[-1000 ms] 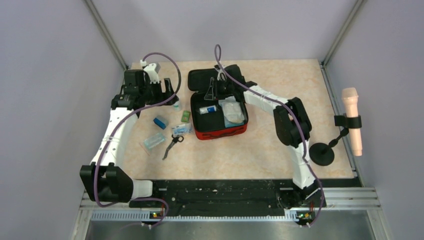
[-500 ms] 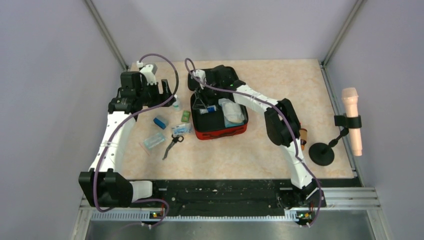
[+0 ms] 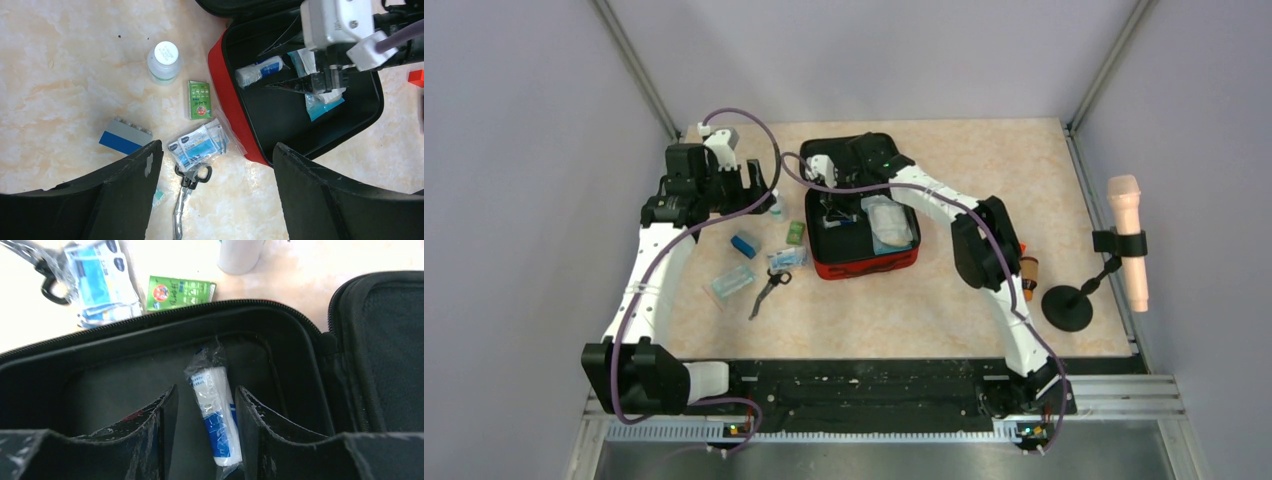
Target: Organize the medicine kit
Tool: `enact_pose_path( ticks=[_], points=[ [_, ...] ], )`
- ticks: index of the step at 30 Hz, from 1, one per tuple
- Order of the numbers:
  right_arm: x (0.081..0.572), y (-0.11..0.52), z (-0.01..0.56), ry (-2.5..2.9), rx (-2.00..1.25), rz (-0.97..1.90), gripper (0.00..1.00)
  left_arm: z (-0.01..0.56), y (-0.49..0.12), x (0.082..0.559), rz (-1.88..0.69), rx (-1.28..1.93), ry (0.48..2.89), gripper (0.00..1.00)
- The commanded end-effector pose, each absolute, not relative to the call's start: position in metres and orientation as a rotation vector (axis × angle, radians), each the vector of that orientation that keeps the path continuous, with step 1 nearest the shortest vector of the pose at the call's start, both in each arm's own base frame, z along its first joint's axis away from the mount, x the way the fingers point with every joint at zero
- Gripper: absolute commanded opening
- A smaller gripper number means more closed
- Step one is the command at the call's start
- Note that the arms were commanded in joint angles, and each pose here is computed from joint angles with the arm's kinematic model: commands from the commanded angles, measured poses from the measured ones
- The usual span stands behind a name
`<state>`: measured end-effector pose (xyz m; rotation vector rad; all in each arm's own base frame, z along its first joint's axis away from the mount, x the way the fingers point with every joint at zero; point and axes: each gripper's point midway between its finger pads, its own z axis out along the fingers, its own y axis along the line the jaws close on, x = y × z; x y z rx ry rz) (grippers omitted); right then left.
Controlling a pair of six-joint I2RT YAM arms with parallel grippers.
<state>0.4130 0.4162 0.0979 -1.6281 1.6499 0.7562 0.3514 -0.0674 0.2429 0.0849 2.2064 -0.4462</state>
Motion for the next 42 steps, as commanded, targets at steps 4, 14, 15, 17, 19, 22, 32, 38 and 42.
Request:
enact_pose_path(
  ticks=[4,14,15,17,19,22,32,38,42],
  points=[
    [0.426,0.410,0.077,1.648,-1.684,0.657,0.45,0.258,-0.068,0.357,-0.449,0.093,2.136,0.85],
    [0.440,0.407,0.076,1.754,-1.570,0.603,0.28,0.258,-0.063,0.357,-0.446,0.080,2.131,0.85],
    [0.441,0.407,0.078,1.770,-1.543,0.597,0.25,0.258,-0.059,0.358,-0.439,0.067,2.131,0.85],
    [0.444,0.406,0.083,1.805,-1.485,0.591,0.20,0.257,-0.058,0.358,-0.436,0.061,2.132,0.85],
    [0.445,0.404,0.088,1.850,-1.414,0.590,0.13,0.256,-0.057,0.357,-0.436,0.059,2.135,0.85],
    [0.450,0.400,0.104,1.947,-1.234,0.585,0.00,0.256,-0.057,0.356,-0.437,0.056,2.133,0.85],
    [0.443,0.344,0.109,2.380,-0.317,0.568,0.00,0.253,-0.056,0.357,-0.450,0.037,2.133,0.85],
    [0.450,0.315,0.092,2.421,0.031,0.422,0.00,0.254,-0.057,0.359,-0.464,0.031,2.132,0.85],
    [0.466,0.304,0.088,2.395,0.207,0.404,0.00,0.255,-0.057,0.359,-0.460,0.029,2.131,0.85]
  ],
)
